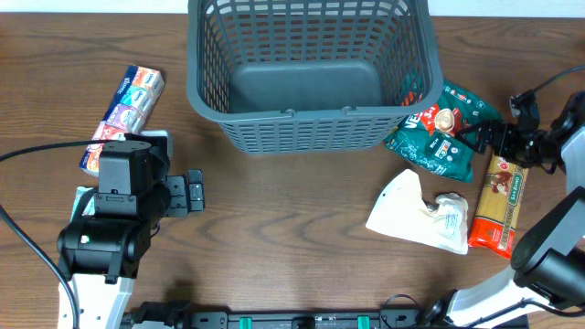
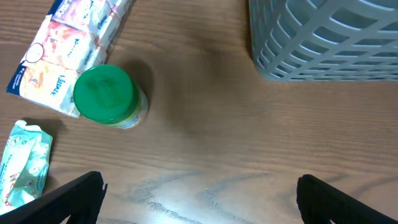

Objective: Pack container
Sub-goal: 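Reach the right gripper to the green coffee bag and grasp it, then lift the green coffee bag and drop it into the grey basket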

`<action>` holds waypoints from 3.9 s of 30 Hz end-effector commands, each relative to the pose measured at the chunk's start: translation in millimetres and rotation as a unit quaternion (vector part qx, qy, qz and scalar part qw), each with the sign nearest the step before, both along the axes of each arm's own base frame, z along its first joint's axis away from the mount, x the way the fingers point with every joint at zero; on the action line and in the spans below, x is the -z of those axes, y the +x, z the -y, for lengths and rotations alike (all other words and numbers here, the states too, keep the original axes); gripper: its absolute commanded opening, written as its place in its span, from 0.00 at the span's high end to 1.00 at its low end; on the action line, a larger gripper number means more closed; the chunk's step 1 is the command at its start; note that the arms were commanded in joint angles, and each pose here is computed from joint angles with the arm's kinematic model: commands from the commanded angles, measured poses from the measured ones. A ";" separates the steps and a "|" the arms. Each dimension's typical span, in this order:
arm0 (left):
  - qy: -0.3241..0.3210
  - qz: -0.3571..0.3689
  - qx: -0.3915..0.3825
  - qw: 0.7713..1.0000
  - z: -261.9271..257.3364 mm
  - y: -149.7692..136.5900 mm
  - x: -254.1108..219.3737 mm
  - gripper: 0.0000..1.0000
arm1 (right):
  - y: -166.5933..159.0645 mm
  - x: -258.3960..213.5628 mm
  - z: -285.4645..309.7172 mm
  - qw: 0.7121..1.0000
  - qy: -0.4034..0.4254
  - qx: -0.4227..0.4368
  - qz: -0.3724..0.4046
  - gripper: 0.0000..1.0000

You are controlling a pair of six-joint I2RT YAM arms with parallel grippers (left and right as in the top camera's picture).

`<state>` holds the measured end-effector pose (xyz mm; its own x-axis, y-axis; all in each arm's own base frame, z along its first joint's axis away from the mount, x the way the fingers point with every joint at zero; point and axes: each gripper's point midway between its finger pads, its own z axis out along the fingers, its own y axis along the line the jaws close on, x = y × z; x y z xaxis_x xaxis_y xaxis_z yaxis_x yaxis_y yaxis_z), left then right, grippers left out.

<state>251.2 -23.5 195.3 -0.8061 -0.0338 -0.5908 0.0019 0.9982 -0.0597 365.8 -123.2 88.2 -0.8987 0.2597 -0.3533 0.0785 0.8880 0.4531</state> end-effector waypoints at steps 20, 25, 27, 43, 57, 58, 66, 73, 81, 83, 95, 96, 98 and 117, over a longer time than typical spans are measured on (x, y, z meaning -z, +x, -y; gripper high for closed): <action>0.008 0.012 0.003 1.000 -1.5 2.2 -8.9 0.01 | 5.6 49.8 -35.2 0.992 0.085 0.004 0.094 0.01; 0.008 0.012 0.002 1.000 -1.5 2.0 -8.8 0.02 | 11.9 48.0 -41.9 0.991 0.079 -0.010 0.105 0.01; 0.008 0.010 0.002 1.000 -1.7 1.5 -8.5 0.01 | 15.5 46.9 -45.8 0.991 0.076 -0.018 0.111 0.01; 0.008 0.009 0.002 1.000 -1.7 0.7 -7.9 0.02 | 31.7 49.3 -45.2 0.993 0.040 -0.006 0.115 0.02; 0.008 0.009 0.003 1.000 -1.6 0.7 -7.9 0.01 | 28.8 57.9 -34.9 0.996 0.019 0.025 0.087 0.95; 0.008 0.009 0.002 1.000 -1.7 0.7 -7.9 0.02 | 28.9 57.9 -35.0 0.996 0.020 0.026 0.087 0.98; 0.008 0.009 0.002 1.000 -1.7 0.7 -7.9 0.02 | 27.7 58.4 -35.7 0.996 0.029 0.037 0.078 0.99; 0.008 0.009 0.002 1.000 -1.7 0.7 -7.9 0.01 | 27.0 56.2 -36.7 0.995 0.042 0.052 0.070 0.99; 0.008 0.008 0.002 1.000 -1.7 0.8 -7.8 0.01 | 35.5 -3.7 -30.6 0.991 0.013 0.053 0.123 0.99; 0.008 0.009 0.003 1.000 -1.6 0.7 -7.9 0.02 | 36.5 -27.1 -26.2 0.988 -0.008 0.057 0.142 0.99; 0.008 0.008 0.002 1.000 -1.7 0.8 -7.8 0.02 | 17.9 -179.4 -6.8 0.950 -0.145 0.098 0.258 0.99; 0.008 0.008 0.002 1.000 -1.7 0.8 -7.8 0.02 | 16.5 -189.9 -8.0 0.946 -0.149 0.098 0.269 0.99; 0.008 0.008 0.002 1.000 -1.7 0.7 -7.7 0.02 | 14.0 -210.2 -9.6 0.939 -0.158 0.097 0.291 0.99; 0.010 -0.004 0.003 1.000 -2.2 -3.7 -3.8 0.01 | -15.0 -452.9 -86.8 0.798 -0.234 0.090 0.548 0.99</action>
